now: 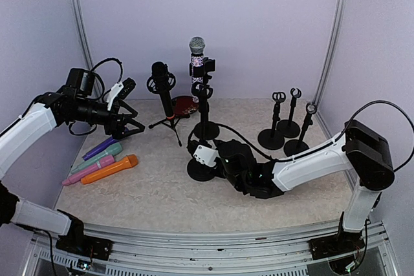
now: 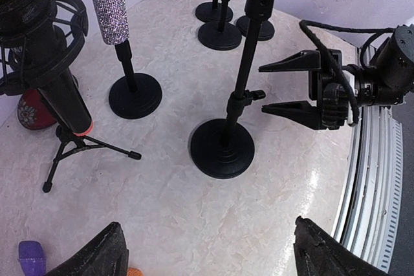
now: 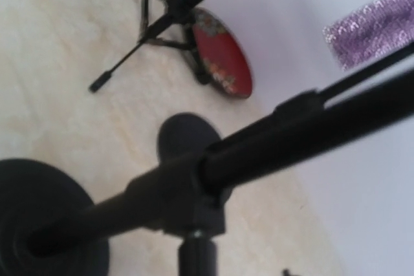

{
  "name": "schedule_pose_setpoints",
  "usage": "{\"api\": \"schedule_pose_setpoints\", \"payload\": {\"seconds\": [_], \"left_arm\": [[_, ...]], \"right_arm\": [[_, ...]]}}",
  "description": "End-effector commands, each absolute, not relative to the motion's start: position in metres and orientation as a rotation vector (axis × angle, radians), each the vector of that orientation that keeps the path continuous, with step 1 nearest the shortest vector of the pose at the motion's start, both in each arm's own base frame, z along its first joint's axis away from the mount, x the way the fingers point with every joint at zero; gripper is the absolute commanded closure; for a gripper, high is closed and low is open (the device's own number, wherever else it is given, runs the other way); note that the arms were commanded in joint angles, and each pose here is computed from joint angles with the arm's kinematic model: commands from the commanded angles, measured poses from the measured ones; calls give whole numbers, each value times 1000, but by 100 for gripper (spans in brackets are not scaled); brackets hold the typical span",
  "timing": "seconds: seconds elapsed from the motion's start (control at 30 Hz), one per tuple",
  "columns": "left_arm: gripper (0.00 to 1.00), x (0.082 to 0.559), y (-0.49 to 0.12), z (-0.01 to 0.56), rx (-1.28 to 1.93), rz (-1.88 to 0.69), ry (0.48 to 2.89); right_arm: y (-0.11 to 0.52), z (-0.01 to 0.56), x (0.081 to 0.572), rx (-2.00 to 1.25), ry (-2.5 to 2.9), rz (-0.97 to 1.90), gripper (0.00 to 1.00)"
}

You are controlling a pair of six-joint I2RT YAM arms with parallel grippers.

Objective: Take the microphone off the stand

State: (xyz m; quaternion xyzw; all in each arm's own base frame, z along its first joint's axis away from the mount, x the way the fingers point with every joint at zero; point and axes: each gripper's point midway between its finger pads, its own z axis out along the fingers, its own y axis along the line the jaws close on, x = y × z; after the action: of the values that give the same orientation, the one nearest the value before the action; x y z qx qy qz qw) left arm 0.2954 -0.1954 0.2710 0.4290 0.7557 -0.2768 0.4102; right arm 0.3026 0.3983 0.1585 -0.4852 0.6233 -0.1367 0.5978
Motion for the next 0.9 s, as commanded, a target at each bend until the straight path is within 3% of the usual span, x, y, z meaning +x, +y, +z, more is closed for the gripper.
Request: {"api": "schedule_pose_setpoints", "payload": {"seconds": [0.0,0.1,0.3,0.53,0.73,0.87], "left_arm": [[14,295,-192,284,1069,-690,1870],[14,295,-191,285,1066,-690,1870],[14,293,-191,286,1071,-692,1865],[14,294,-191,287,1066,-703,1865],[14,293,-191,289,1065,-701,1859],[14,292,-190,288,1066,-696,1864]], "right_arm": [[399,210,297,-937,1402,-191,38],[396,231,290,-842,1439,-25,31],[377,230,277,-681,1679,607,32],[361,200,300,-208,2078,1294,34],[391,201,298,-152,2130,1559,36],[393,201,306,-201,2094,1482,31]]}}
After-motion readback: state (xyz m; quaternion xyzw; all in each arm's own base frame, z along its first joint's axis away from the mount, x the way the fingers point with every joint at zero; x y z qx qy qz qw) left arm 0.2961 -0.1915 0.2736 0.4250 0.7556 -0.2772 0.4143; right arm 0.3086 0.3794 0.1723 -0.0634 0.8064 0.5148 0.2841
